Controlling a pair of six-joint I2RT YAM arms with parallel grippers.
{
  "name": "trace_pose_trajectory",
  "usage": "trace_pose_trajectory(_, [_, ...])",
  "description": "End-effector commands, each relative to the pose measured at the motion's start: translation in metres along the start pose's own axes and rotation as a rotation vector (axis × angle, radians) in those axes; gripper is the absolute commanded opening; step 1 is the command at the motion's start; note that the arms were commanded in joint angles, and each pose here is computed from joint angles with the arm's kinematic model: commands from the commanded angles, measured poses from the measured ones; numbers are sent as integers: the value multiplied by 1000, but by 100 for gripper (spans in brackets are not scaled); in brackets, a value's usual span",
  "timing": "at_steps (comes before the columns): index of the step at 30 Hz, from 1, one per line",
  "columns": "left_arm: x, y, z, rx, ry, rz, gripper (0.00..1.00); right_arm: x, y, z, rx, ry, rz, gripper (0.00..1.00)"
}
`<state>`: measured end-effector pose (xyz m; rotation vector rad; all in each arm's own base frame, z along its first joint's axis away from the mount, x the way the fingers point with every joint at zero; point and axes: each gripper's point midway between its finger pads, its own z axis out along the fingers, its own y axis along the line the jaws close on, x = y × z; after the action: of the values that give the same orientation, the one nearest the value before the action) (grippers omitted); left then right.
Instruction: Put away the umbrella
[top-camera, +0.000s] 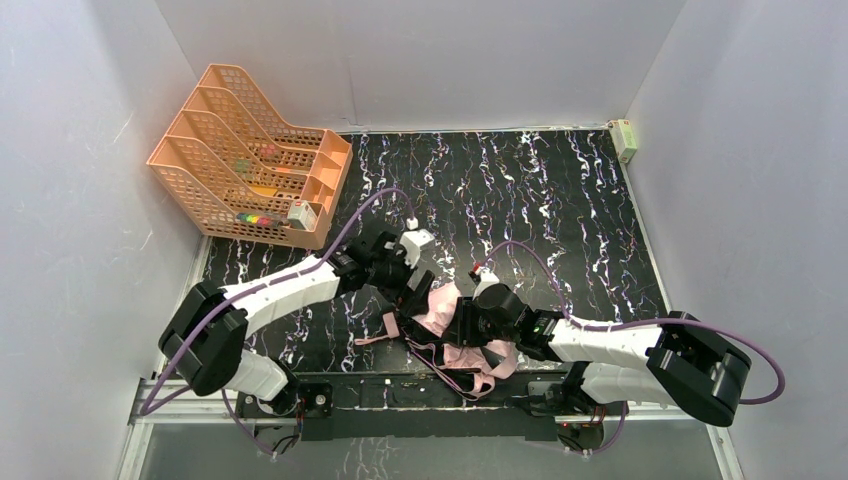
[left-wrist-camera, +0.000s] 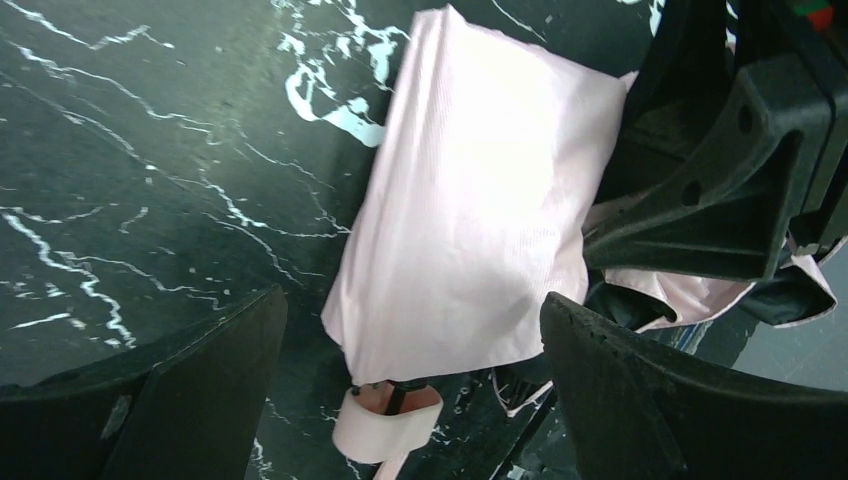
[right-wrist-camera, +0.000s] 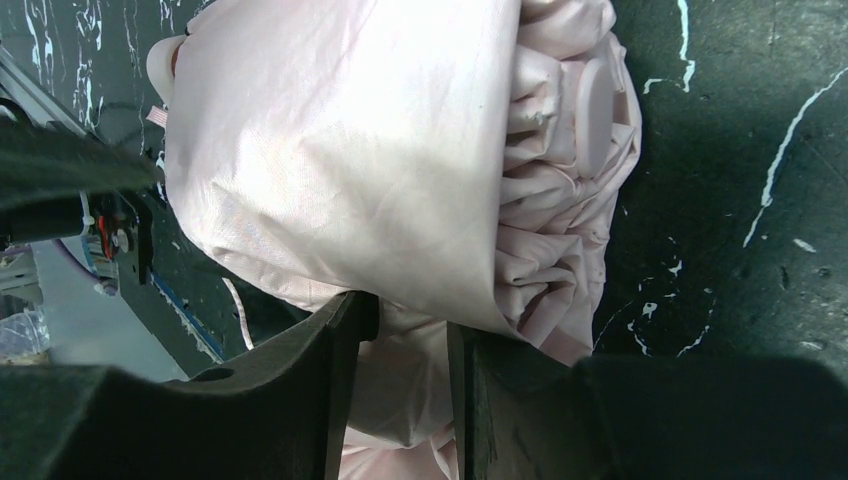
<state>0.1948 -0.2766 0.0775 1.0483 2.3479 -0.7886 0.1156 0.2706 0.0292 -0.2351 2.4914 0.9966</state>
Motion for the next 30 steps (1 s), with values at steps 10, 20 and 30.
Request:
trace_pose_trajectory(10, [14, -20, 14, 163, 77, -64, 98, 41, -53, -8, 182, 131, 2, 47])
trace_pose_trajectory(20, [45, -45, 24, 219, 155, -63, 98, 43, -55, -8, 180, 129, 8, 47])
trace_pose_trajectory(30, [68, -35, 36, 115, 215, -63, 98, 42, -54, -8, 170, 116, 20, 47])
